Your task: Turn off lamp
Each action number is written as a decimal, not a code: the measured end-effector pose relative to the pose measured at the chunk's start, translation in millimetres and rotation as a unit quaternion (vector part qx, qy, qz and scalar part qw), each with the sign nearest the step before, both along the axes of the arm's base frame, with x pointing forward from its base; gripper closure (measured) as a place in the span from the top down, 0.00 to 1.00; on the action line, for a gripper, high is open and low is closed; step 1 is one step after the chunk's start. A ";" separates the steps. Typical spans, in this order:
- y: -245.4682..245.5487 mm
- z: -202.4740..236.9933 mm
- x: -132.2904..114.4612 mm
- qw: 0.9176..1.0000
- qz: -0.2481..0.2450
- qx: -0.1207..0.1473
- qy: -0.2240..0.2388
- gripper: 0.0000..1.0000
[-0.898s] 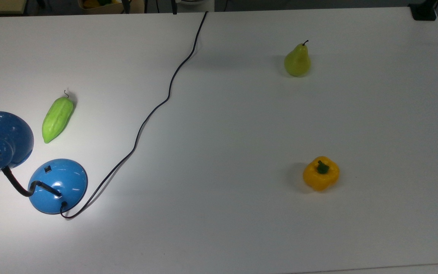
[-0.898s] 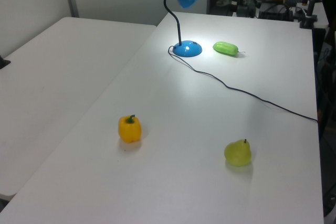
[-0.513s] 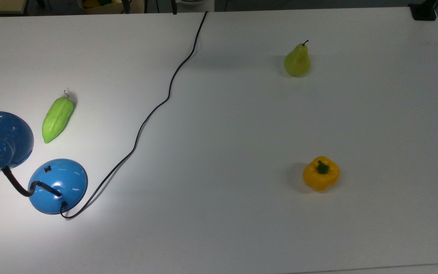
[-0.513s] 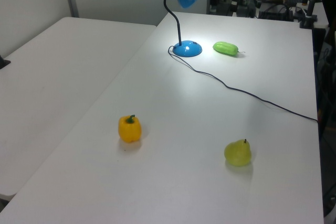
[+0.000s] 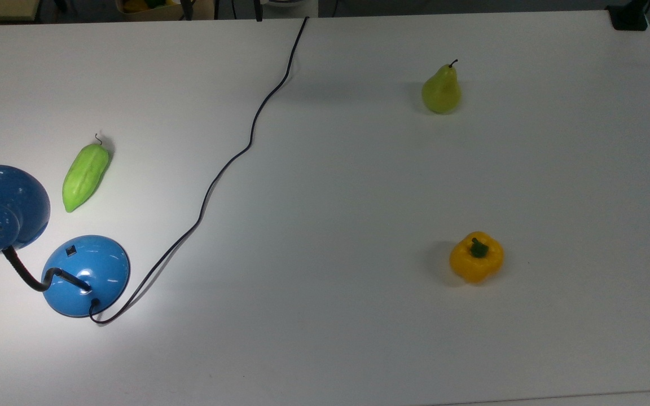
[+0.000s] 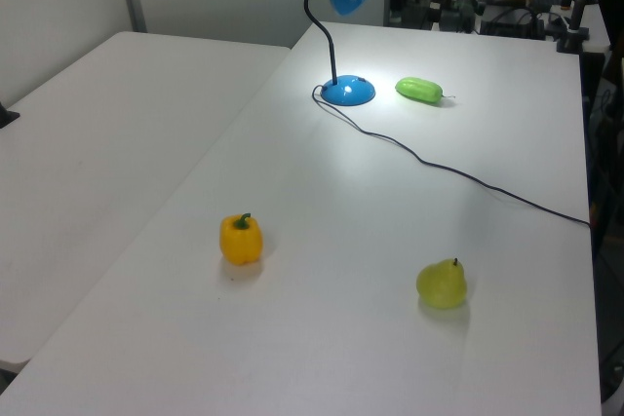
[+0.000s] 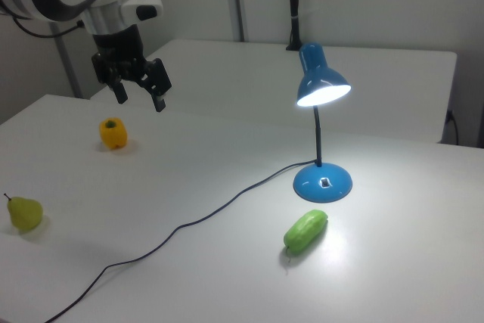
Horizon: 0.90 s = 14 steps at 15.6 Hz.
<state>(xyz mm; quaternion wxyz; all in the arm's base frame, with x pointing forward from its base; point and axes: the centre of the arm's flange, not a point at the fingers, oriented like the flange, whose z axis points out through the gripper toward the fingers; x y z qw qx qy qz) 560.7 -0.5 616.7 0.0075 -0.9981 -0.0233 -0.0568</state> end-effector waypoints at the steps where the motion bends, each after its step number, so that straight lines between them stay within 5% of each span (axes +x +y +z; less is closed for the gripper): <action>1: -0.8 0.0 0.0 1.000 -0.001 0.000 0.000 1.00; 4: -1.6 0.0 0.0 1.000 -0.001 0.000 0.000 0.79; 6: -1.4 0.0 0.0 1.000 -0.001 0.001 0.000 0.76; 12: -0.4 0.0 0.0 1.000 -0.002 0.008 0.000 0.11; 14: -0.6 0.0 0.0 1.000 -0.002 0.008 0.000 0.08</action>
